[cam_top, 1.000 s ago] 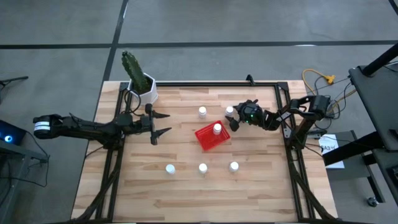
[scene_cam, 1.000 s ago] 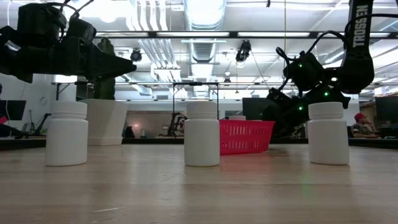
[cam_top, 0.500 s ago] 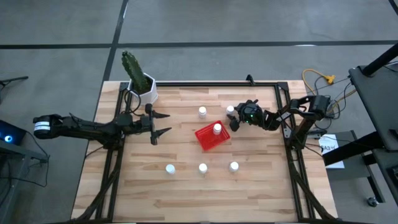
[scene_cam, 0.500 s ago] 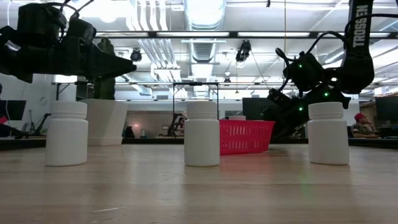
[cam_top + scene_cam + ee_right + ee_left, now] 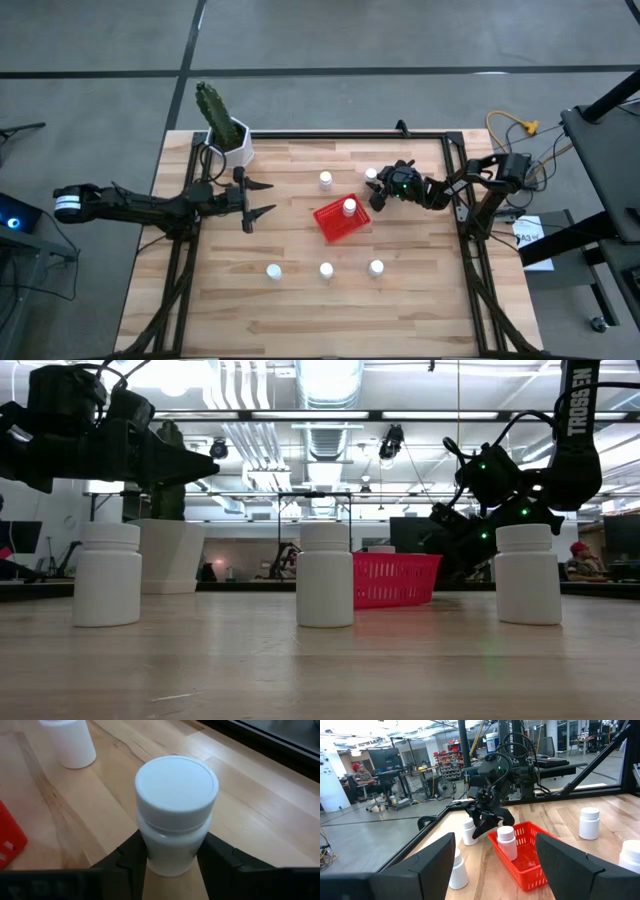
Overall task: Pick and place pill bottles into a basket
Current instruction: Put the white pill bottle into the red bin
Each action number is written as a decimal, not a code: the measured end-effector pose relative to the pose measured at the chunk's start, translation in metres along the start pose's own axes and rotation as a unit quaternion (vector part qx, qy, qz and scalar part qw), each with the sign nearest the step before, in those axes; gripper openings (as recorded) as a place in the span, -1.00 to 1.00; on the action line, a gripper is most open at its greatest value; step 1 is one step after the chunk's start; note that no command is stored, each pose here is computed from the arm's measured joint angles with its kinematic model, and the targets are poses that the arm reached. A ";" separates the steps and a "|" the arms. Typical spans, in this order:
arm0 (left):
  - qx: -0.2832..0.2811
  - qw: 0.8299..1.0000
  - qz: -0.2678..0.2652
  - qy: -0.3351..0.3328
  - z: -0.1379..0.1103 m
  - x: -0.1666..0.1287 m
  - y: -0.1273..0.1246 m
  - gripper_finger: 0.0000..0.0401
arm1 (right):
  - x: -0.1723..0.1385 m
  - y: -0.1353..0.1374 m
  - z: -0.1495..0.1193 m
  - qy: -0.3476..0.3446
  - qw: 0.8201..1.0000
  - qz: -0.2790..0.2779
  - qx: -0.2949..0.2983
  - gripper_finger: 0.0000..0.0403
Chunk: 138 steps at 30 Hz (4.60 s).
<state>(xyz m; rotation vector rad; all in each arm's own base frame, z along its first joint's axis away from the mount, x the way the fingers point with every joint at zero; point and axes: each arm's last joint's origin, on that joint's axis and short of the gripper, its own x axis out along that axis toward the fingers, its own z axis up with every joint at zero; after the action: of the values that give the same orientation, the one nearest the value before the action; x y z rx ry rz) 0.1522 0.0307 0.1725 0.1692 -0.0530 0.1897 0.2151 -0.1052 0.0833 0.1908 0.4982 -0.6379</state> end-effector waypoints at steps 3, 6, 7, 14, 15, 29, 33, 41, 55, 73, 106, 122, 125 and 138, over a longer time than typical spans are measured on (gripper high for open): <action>0.000 1.000 0.000 0.000 0.000 0.000 0.000 0.29 | 0.000 0.000 0.000 0.001 1.000 0.000 0.000 -0.31; 0.000 1.000 0.000 0.000 0.000 0.000 0.000 0.29 | 0.000 0.000 0.000 0.001 1.000 0.000 0.000 -0.31; 0.000 1.000 0.000 0.000 0.000 0.000 0.000 0.29 | 0.000 0.000 0.000 0.001 1.000 0.000 0.000 -0.32; 0.000 1.000 0.000 0.000 0.000 0.000 0.000 0.29 | 0.000 0.000 0.001 0.000 1.000 0.001 -0.006 -0.32; 0.000 1.000 0.000 0.000 0.000 0.000 0.000 0.29 | 0.000 0.000 0.002 -0.001 1.000 0.001 -0.007 -0.33; 0.000 1.000 0.006 0.001 0.000 0.000 0.000 0.29 | -0.004 0.007 0.044 -0.029 0.999 0.035 -0.028 -0.33; 0.001 1.000 0.010 -0.001 0.004 0.002 0.001 0.29 | -0.015 0.008 0.062 -0.029 0.998 0.036 -0.044 -0.33; 0.014 1.000 0.006 -0.005 0.022 0.014 0.004 0.29 | -0.042 0.011 0.099 -0.081 0.990 0.103 -0.056 -0.33; 0.053 0.988 -0.038 0.137 0.062 0.060 0.012 0.29 | -0.049 0.017 0.105 -0.088 0.975 0.198 -0.051 -0.33; 0.164 0.939 -0.116 0.278 0.155 0.107 0.028 0.29 | -0.054 0.026 0.111 -0.084 0.946 0.307 -0.067 -0.33; 0.156 0.919 -0.274 0.238 0.181 0.173 0.025 0.29 | -0.060 0.043 0.111 -0.091 0.917 0.380 -0.083 -0.33; 0.139 0.908 -0.346 0.190 0.185 0.208 0.021 0.29 | -0.062 0.048 0.113 -0.110 0.911 0.386 -0.089 -0.33; 0.137 0.908 -0.358 0.171 0.191 0.208 0.021 0.29 | -0.062 0.048 0.114 -0.116 0.911 0.386 -0.091 -0.33; 0.116 0.907 -0.381 0.138 0.183 0.225 0.022 0.29 | -0.062 0.055 0.111 -0.117 0.904 0.396 -0.108 -0.33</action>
<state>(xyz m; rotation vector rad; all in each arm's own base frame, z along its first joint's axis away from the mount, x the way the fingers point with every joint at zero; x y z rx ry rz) 0.3614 0.0617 0.3718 0.3859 0.3193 -0.5682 0.2491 -0.0650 0.2115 0.0896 0.2178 0.1957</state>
